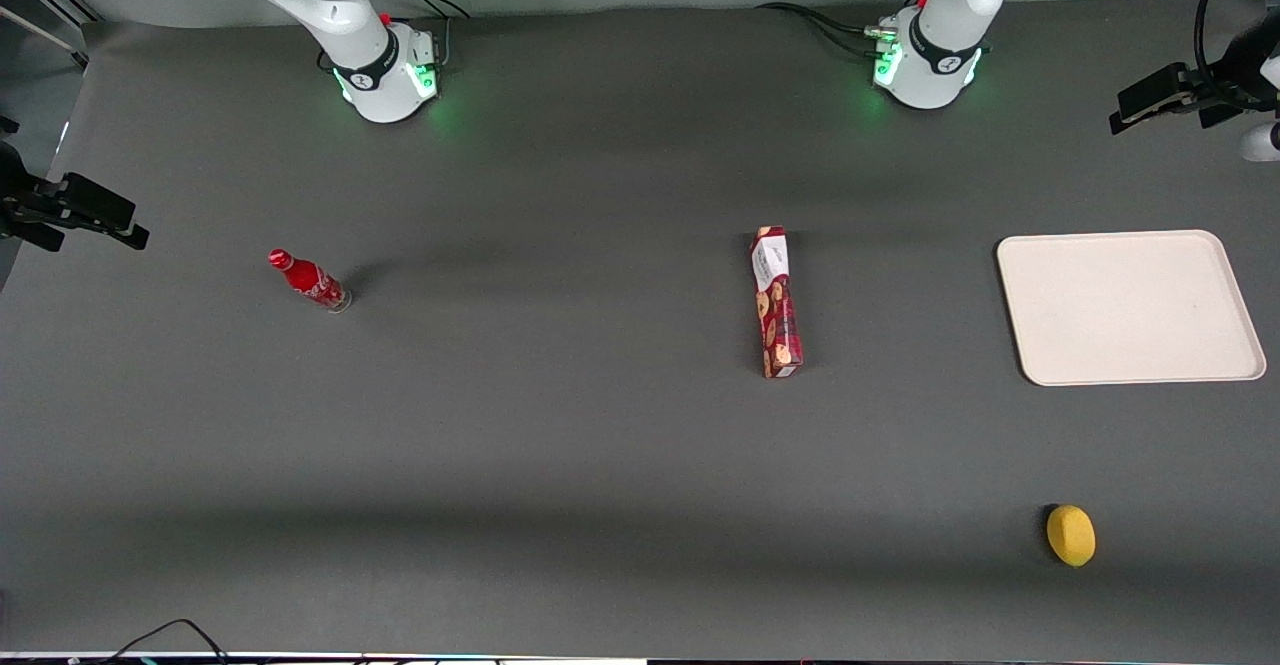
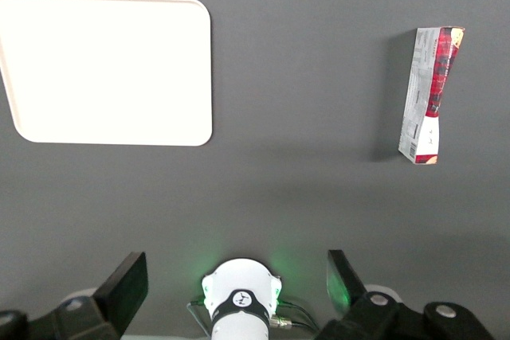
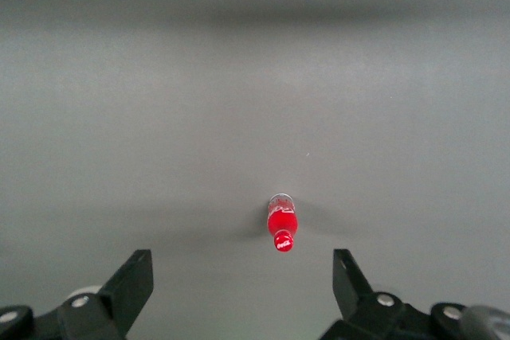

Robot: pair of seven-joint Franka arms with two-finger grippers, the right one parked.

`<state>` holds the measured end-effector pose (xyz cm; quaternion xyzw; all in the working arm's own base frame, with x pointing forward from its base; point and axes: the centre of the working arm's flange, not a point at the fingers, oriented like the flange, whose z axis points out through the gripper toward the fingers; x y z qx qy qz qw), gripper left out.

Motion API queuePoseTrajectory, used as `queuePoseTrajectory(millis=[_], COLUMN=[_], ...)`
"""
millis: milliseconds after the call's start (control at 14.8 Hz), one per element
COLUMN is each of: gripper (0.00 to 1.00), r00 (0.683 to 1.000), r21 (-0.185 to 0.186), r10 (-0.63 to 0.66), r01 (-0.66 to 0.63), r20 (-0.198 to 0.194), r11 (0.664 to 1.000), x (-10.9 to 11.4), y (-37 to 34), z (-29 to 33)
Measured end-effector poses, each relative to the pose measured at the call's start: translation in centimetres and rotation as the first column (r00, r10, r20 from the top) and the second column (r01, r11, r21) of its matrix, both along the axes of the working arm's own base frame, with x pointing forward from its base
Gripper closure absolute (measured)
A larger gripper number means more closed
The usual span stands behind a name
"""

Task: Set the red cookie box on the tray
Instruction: 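Move the left gripper over the red plaid cookie box and lower it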

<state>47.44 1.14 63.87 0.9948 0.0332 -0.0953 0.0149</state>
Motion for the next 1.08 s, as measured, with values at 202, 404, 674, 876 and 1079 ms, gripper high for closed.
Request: queuePoseTrajectory(millis=[202, 404, 674, 876, 1079], gripper=[0.00, 0.00, 0.00, 0.00, 0.00], r00=[1.000, 0.999, 0.998, 1.000, 0.997], r21=[0.007, 0.010, 0.029, -0.018, -0.055], r10=[-0.019, -0.035, -0.061, -0.006, 0.075], r01=[0.019, 0.035, 0.061, 0.006, -0.074], r20=[0.003, -0.005, -0.017, -0.016, 0.004], r11=[1.000, 0.999, 0.998, 1.000, 0.996], x=[0.5, 0.8, 2.9, 5.7, 9.0], y=[-0.4, -1.2, -7.9, -16.6, -22.7], z=[0.1, -0.3, -3.3, -8.4, -16.2])
